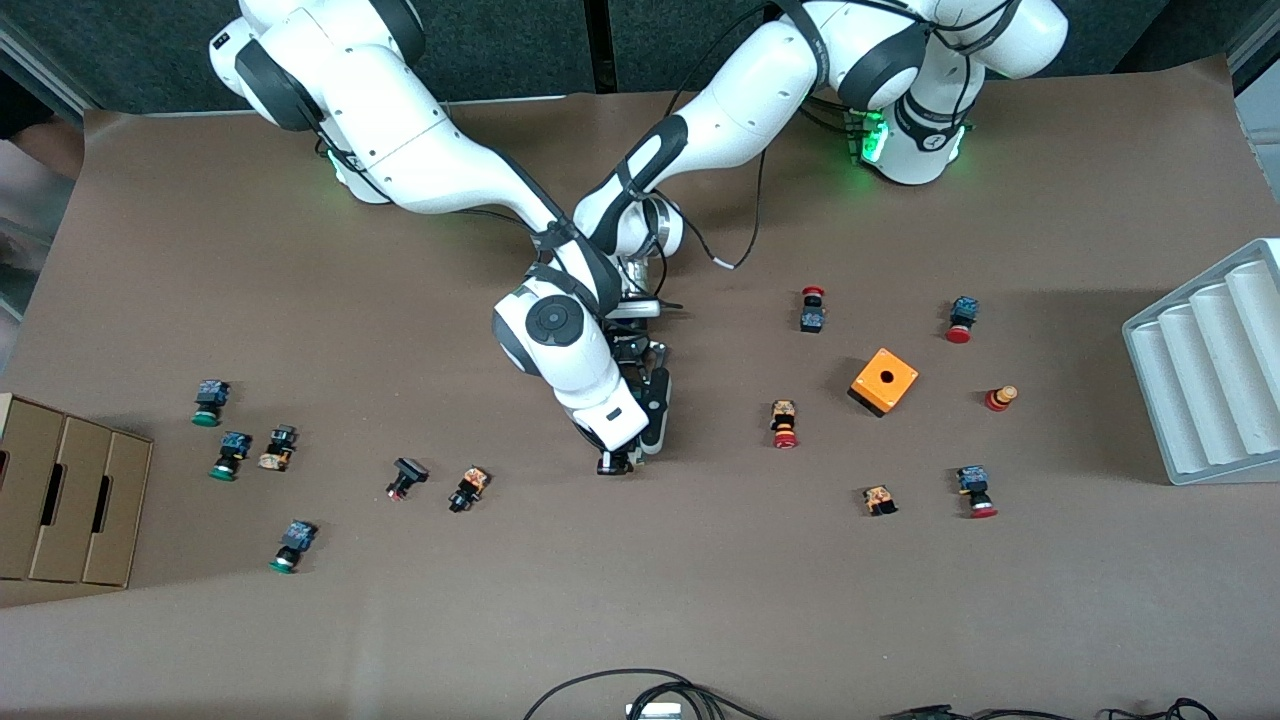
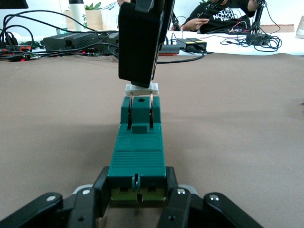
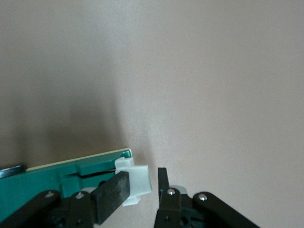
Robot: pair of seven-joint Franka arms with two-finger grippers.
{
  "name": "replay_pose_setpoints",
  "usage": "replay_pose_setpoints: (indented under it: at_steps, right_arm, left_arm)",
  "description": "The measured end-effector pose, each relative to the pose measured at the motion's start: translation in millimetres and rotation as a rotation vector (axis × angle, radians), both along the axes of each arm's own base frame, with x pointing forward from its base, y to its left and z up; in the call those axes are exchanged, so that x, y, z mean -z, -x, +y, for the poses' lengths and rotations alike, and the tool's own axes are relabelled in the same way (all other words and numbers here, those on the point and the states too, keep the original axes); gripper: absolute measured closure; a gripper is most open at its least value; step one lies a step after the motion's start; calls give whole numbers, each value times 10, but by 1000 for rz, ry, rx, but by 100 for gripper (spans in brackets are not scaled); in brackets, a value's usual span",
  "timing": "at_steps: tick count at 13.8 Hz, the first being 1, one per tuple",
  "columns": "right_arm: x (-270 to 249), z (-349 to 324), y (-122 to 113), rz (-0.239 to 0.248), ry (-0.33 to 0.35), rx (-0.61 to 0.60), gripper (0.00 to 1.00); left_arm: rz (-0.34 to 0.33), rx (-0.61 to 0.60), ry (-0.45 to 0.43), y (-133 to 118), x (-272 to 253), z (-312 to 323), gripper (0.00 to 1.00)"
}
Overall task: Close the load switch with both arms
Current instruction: 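Press the white handle down into the copper clips with the right gripper, then open the right gripper and lift it away from the handle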
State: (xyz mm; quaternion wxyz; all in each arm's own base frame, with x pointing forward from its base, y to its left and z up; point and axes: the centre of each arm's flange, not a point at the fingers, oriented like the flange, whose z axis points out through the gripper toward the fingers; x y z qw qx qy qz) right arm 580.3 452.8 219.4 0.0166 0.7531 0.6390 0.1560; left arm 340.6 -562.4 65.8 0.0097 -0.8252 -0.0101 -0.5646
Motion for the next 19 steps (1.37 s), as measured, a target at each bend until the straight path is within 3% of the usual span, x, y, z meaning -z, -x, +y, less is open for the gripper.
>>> replay_pose_setpoints:
  at_steps: [10,12,15,19]
  right_arm:
    - [15,3,-4,0,0,0,65]
    - [-30,16,-25,-7,-6,1,61]
    - [-183,2,-79,-21,-13,8,35]
    - [-620,-100,-132,10,20,27,0]
  left_arm:
    - [0,0,0,0,0,0,52]
    - [0,0,0,0,0,0,52]
    - [0,0,0,0,0,0,52]
    - [0,0,0,0,0,0,52]
